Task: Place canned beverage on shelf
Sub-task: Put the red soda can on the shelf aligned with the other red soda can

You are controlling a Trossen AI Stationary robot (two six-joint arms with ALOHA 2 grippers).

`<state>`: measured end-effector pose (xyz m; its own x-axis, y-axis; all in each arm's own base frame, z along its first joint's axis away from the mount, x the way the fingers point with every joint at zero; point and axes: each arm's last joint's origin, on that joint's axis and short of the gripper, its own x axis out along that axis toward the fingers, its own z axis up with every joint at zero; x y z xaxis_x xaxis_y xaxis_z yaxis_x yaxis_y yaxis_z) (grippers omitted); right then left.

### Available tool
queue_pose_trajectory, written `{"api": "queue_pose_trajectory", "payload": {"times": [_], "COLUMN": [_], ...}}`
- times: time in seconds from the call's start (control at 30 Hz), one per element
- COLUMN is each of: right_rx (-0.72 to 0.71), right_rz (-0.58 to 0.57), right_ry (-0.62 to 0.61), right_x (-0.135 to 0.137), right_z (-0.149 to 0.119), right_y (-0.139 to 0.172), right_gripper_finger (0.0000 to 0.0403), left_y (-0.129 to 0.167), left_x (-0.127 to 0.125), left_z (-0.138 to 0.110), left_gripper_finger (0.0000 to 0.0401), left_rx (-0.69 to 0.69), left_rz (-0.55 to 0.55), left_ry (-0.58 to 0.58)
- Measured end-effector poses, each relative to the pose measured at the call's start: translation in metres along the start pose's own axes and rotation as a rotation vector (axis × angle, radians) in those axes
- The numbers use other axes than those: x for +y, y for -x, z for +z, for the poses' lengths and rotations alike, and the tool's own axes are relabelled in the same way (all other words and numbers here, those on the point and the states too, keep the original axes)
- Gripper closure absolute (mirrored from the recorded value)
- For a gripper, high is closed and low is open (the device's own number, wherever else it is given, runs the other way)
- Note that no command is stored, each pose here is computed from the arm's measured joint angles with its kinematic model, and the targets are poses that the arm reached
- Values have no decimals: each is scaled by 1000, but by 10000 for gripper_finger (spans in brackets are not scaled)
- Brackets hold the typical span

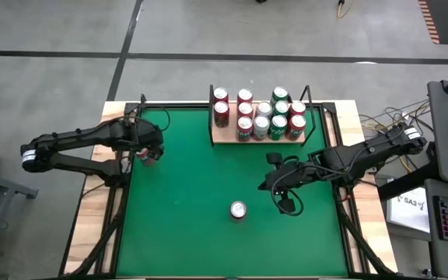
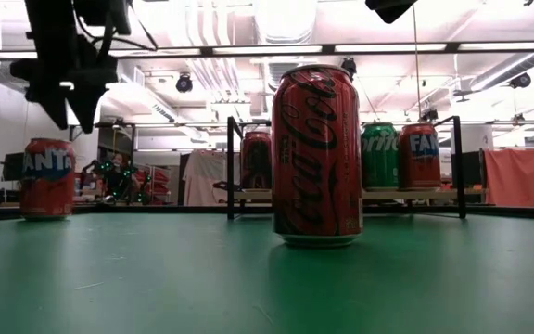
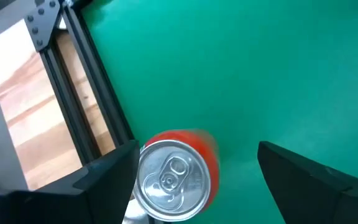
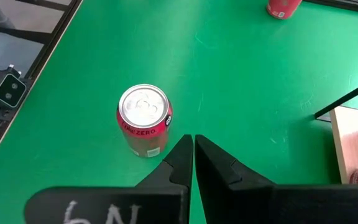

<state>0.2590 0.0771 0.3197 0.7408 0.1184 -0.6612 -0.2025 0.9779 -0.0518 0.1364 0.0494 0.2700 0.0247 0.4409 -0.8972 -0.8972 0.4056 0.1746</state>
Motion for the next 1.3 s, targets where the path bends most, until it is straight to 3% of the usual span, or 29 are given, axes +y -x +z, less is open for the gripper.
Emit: {"api": "queue_pose_trajectory", "payload": {"times": [0.2, 0.47, 0.83, 1.3], "right_rx": [0, 0, -3, -26], "right_rz": [0, 0, 1, 1], "right_ry": [0, -18, -28, -57], "right_x": [0, 0, 0, 0], "right_z": [0, 0, 0, 2], "right_y": [0, 0, 0, 0], "right_gripper_finger": [394, 394, 394, 394], "left_y": [2, 0, -25, -48], "left_x": [2, 4, 5, -3], "left_z": [-1, -2, -18, -25], "left_gripper_finger": [90, 91, 91, 90], "left_rx": [15, -12, 44, -10], "left_rz": [17, 70, 143, 112], "left_ry": [-15, 55, 95, 128]}}
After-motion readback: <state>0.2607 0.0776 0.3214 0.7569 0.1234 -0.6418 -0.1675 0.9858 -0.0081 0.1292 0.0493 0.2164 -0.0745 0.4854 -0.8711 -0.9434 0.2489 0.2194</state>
